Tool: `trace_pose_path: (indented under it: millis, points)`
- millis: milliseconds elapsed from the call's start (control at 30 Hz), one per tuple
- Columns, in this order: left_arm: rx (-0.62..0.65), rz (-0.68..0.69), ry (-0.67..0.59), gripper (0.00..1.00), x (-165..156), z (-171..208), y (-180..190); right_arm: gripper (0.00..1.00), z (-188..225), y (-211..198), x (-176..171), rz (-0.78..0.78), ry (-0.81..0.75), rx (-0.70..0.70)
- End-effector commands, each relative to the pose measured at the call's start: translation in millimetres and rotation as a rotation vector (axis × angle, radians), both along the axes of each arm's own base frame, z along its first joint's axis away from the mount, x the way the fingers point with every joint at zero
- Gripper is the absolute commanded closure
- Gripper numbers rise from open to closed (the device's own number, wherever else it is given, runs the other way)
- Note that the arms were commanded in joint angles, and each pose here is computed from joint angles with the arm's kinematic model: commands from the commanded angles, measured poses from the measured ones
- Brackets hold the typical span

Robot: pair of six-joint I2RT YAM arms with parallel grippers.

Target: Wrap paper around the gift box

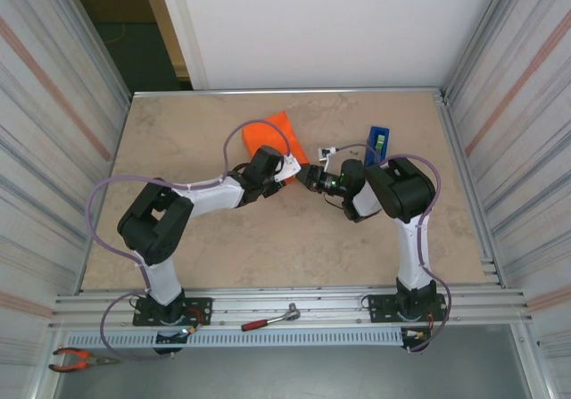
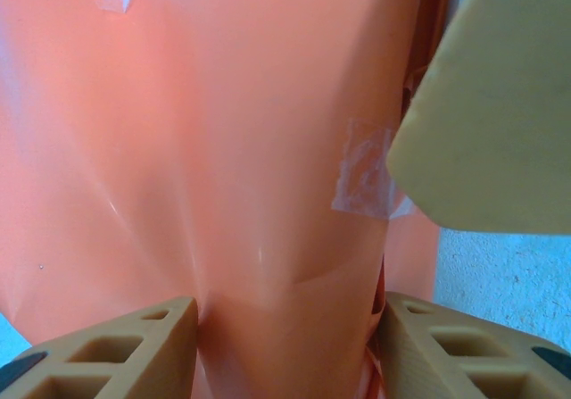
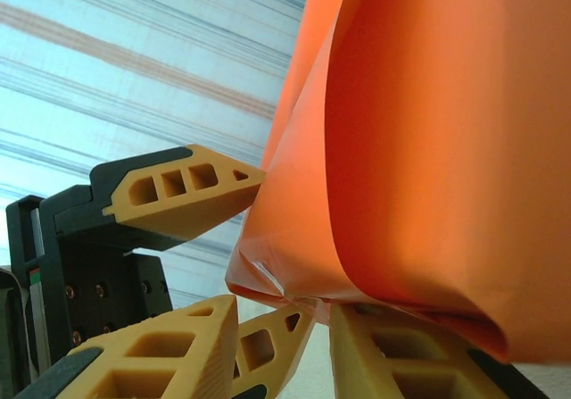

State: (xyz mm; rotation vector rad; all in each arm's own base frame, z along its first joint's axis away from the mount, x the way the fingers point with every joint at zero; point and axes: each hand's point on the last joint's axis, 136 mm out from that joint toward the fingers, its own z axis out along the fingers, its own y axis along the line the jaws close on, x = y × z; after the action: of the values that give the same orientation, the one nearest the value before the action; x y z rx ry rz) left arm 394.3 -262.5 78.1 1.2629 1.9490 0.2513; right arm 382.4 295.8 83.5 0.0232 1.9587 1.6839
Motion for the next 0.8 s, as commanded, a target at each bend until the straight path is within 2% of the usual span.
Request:
trace_pose_path:
  millis: [0, 767]
  points:
    - [0.073, 0.012, 0.106, 0.47, -13.1, -28.2, 17.3, 0.67, 7.7, -6.2, 5.6, -0.047, 0.001, 0.011]
    - [0.080, 0.013, 0.110, 0.47, -12.7, -29.8, 17.6, 0.63, 8.2, -7.4, 4.1, -0.054, 0.009, 0.012]
